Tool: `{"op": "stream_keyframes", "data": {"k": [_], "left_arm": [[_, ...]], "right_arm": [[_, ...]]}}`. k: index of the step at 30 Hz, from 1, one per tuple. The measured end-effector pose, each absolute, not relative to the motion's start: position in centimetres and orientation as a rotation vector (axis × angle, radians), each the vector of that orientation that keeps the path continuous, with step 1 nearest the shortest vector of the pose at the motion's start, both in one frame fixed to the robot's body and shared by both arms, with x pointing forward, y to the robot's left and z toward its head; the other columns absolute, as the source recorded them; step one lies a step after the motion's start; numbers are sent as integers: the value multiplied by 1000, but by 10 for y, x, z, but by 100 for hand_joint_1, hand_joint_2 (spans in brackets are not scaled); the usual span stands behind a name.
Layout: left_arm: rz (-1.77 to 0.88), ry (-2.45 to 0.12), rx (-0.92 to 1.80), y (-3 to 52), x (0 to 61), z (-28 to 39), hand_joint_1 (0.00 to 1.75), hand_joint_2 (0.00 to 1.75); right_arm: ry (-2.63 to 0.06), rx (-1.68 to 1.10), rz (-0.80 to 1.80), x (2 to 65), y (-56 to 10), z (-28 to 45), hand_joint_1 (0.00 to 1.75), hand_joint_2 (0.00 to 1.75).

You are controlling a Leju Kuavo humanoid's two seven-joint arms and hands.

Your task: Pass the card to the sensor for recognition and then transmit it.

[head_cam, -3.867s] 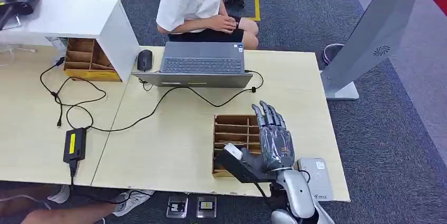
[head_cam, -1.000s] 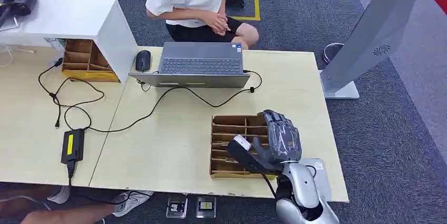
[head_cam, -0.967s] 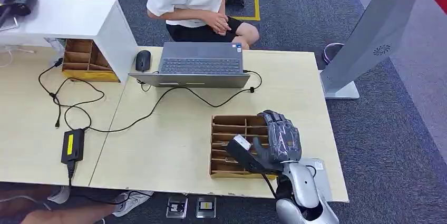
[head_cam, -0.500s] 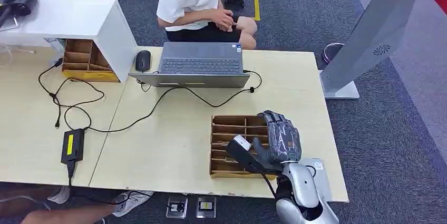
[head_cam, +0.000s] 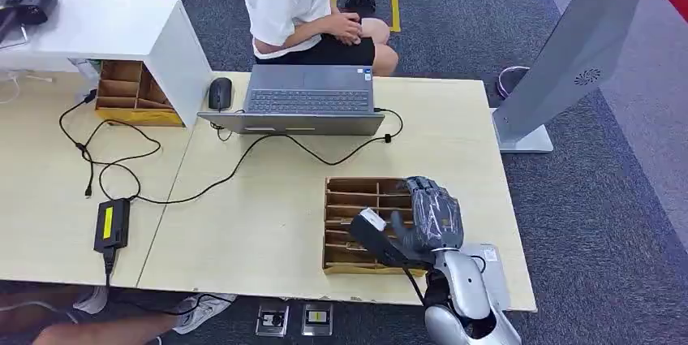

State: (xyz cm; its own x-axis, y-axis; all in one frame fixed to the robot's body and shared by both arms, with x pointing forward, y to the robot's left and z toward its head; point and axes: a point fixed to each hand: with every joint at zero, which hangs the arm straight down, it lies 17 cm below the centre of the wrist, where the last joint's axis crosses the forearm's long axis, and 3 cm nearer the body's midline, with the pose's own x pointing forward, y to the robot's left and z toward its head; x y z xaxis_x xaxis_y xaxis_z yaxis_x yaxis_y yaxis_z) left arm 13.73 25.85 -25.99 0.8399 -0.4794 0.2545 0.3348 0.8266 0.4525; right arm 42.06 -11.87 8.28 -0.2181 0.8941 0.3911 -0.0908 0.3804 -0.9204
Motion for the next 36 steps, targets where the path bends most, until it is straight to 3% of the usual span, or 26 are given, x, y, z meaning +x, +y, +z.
{"op": "stream_keyframes", "data": {"k": [7,9,12,13,21,36], "left_arm": [[-446,-372,405,258,137,-260,0,0],[-448,-372,404,258,137,-260,0,0],[-451,-372,402,257,137,-260,0,0],[-451,-372,401,257,137,-260,0,0],[-454,-373,401,257,137,-260,0,0],[-465,-380,400,256,138,-260,0,0]], "right_arm": [[-1490,-755,1087,422,-121,78,94,175],[-1489,-756,1086,422,-122,78,120,175],[-1491,-762,1080,425,-123,79,134,175],[-1494,-764,1078,426,-123,80,150,175],[-1518,-775,1058,429,-123,85,173,175],[-1787,-888,933,425,-125,142,175,175]]}}
